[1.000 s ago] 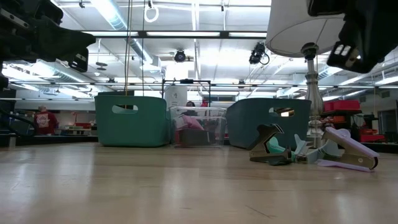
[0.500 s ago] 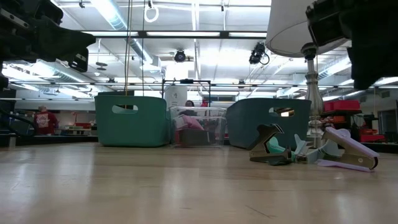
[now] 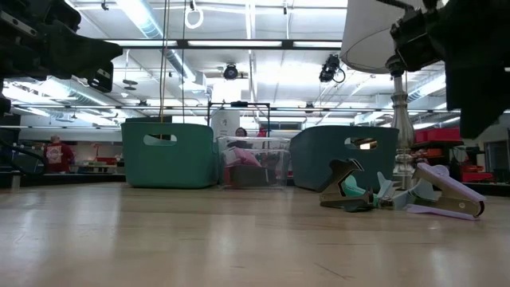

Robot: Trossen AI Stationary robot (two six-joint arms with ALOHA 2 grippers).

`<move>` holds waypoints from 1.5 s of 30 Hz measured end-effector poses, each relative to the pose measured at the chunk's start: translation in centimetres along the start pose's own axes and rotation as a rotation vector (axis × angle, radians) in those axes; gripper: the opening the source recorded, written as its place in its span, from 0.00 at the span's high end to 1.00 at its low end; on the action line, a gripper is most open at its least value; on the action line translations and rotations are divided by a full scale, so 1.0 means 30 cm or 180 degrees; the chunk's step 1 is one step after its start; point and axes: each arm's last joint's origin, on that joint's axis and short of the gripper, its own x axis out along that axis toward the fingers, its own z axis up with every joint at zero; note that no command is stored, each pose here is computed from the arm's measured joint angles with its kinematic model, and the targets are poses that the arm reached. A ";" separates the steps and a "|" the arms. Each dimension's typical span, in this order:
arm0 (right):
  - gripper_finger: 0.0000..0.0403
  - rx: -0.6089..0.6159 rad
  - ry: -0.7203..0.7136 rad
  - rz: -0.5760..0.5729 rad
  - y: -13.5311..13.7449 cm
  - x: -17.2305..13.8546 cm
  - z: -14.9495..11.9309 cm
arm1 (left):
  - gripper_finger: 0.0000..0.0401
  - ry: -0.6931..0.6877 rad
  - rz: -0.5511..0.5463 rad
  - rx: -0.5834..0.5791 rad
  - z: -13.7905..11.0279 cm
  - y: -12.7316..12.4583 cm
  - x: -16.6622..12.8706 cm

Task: Pick and place Stapler, Stapler remover, tape
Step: Put the violet staple remover into the blue bin

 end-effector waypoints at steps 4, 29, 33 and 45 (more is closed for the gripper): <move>0.44 0.0089 0.0007 -0.0048 0.003 0.030 -0.001 | 0.99 0.0000 0.0001 0.0001 0.000 0.000 0.000; 0.42 0.0143 -0.0173 -0.0347 0.026 0.148 0.002 | 0.99 0.0000 0.0000 0.0001 0.000 0.000 0.000; 0.42 0.0091 -0.0231 -0.0411 0.022 0.163 0.002 | 0.99 0.0000 0.0000 0.0001 0.000 0.000 0.000; 0.42 -0.0006 -0.0298 -0.0435 0.021 0.167 0.004 | 0.99 0.0000 0.0000 0.0000 0.000 0.000 0.000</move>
